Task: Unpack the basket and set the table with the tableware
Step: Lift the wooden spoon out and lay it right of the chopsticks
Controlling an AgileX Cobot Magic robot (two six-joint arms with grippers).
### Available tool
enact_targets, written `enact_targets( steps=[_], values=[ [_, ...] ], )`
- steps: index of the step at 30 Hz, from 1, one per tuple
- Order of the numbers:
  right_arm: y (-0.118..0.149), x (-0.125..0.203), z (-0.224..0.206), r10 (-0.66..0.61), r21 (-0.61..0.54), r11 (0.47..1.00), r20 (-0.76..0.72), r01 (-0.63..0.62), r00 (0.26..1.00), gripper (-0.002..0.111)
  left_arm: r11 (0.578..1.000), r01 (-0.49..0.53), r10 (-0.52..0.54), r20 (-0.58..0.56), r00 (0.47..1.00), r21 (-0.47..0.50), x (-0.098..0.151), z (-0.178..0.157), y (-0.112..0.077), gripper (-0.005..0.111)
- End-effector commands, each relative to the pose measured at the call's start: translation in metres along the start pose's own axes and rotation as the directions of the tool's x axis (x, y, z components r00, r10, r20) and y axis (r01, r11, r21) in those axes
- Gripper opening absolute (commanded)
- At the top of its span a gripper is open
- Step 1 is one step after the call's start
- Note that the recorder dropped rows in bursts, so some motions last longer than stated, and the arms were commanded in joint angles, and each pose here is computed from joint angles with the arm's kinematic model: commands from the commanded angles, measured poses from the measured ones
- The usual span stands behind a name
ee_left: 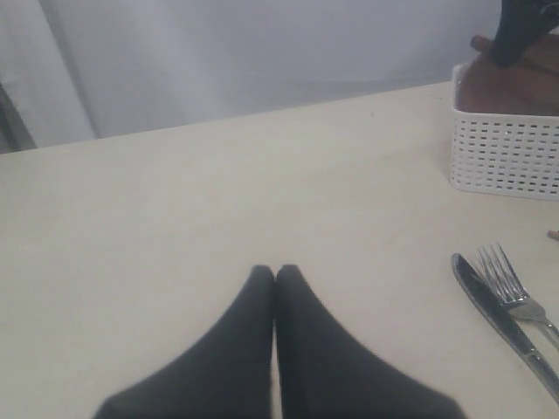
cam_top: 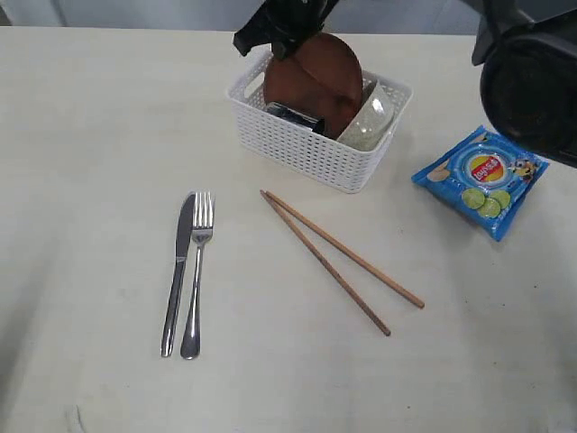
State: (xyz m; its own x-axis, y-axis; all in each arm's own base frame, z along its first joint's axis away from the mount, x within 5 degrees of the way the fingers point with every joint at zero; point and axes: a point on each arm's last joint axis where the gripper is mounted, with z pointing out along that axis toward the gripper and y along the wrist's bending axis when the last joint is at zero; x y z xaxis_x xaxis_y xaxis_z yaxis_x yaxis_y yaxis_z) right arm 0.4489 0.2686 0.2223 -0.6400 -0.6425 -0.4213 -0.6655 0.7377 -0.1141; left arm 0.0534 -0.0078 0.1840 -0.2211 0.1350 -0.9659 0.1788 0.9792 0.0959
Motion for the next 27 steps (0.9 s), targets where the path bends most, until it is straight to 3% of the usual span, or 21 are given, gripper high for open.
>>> enact_targets(
  steps=[1, 12, 18, 27],
  values=[
    [-0.003, -0.005, -0.028, 0.009, 0.011, 1.0, 0.042, -0.009, 0.999, 0.0, 1.0, 0.003, -0.003, 0.008, 1.0, -0.002, 0.0, 0.0, 0.0, 0.0],
    [-0.01, -0.007, -0.109, 0.027, 0.038, 0.999, 0.111, -0.031, 0.994, 0.0, 1.0, 0.003, -0.003, 0.008, 1.0, -0.002, 0.0, 0.0, 0.0, 0.0],
    [-0.024, -0.001, -0.142, 0.115, 0.05, 0.991, 0.141, -0.123, 0.983, 0.0, 1.0, 0.003, -0.003, 0.008, 1.0, -0.002, 0.0, 0.0, 0.0, 0.0],
    [-0.024, 0.042, -0.163, 0.122, 0.099, 0.987, 0.031, -0.124, 0.992, 0.0, 1.0, 0.003, -0.003, 0.008, 1.0, -0.002, 0.0, 0.0, 0.0, 0.0]
  ],
)
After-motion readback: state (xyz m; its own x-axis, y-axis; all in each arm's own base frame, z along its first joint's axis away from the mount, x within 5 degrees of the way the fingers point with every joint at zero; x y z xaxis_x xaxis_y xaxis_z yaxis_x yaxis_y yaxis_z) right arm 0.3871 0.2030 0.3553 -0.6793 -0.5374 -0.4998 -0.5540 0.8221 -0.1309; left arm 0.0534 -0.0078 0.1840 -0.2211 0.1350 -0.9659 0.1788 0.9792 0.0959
